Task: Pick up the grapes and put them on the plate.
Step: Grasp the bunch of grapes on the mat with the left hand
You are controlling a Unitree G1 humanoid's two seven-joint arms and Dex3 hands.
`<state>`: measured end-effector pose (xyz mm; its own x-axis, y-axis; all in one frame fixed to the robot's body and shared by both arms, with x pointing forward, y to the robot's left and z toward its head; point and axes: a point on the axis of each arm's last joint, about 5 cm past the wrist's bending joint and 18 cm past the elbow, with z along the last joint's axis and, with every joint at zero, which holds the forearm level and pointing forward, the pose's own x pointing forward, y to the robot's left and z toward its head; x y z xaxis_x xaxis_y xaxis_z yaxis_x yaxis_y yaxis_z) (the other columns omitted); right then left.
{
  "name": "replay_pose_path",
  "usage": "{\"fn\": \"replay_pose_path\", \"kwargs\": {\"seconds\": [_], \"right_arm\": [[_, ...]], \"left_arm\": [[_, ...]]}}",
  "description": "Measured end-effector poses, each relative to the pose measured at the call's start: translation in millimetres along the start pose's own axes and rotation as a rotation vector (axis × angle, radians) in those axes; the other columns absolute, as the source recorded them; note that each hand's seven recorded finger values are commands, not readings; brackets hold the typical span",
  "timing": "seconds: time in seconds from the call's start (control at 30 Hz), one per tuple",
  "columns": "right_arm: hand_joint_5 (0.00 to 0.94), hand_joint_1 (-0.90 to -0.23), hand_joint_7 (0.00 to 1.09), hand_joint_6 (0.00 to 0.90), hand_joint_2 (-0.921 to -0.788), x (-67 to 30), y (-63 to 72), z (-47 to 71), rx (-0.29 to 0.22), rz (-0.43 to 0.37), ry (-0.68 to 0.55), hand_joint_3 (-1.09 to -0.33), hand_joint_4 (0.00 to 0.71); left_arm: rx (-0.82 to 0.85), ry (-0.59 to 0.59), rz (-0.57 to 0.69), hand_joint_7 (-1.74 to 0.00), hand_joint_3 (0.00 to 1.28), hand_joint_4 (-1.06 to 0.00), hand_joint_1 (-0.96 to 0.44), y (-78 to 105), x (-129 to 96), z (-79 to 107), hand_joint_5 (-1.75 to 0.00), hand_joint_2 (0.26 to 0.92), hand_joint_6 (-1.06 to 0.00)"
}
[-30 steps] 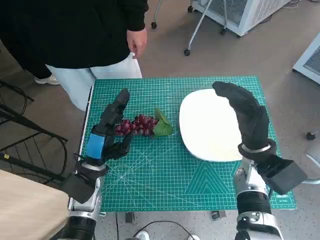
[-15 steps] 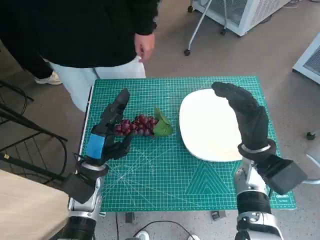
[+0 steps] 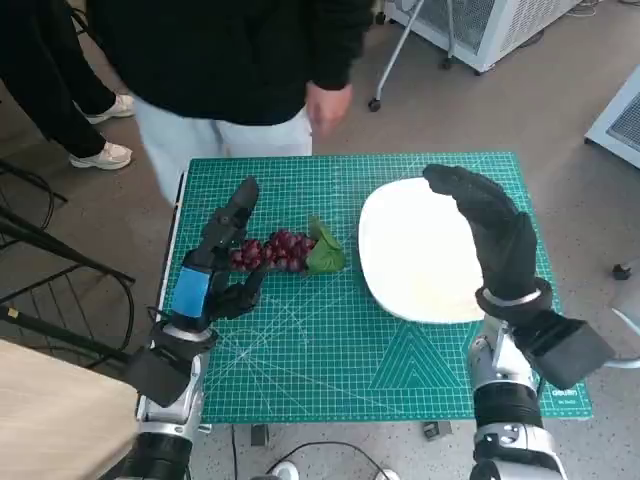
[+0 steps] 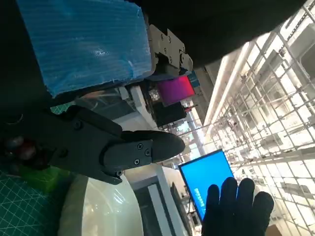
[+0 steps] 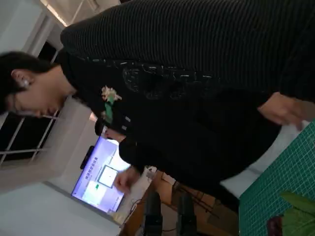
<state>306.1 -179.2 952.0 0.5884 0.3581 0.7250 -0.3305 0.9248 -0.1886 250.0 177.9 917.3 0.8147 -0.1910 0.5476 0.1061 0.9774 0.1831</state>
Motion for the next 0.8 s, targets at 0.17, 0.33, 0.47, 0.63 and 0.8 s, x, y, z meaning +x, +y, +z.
{"fn": "replay_pose_path", "kwargs": {"seconds": [0.17,0.33,0.47,0.63,0.8], "right_arm": [[0.000,-0.602,0.36,0.002,-0.921,0.2,0.0,0.1,0.000,0.000,-0.001,-0.647,0.215],[0.001,-0.603,0.36,0.002,-0.921,0.2,0.0,0.1,0.000,0.000,-0.001,-0.647,0.216],[0.002,-0.603,0.36,0.003,-0.921,0.3,0.3,0.1,0.000,0.000,-0.002,-0.646,0.219],[0.003,-0.602,0.35,0.003,-0.921,0.3,0.2,0.1,0.001,-0.001,-0.002,-0.647,0.220],[0.003,-0.599,0.35,0.004,-0.921,0.3,0.3,0.1,0.001,-0.002,-0.002,-0.647,0.221]], "left_arm": [[0.004,-0.001,0.000,-0.01,0.42,-0.21,-0.56,0.8,0.0,0.3,0.00,0.921,-0.29],[0.057,0.020,-0.003,0.00,0.32,-0.21,-0.55,3.8,1.3,1.4,0.00,0.921,-0.28],[0.211,0.088,-0.046,0.00,0.23,-0.20,-0.57,10.5,5.8,6.1,0.00,0.921,-0.24],[0.427,0.198,-0.107,0.00,0.13,-0.15,-0.58,20.8,14.7,16.9,0.00,0.920,-0.18],[0.550,0.309,-0.128,0.00,0.04,-0.08,-0.56,23.5,22.4,27.4,0.00,0.906,-0.16]]}}
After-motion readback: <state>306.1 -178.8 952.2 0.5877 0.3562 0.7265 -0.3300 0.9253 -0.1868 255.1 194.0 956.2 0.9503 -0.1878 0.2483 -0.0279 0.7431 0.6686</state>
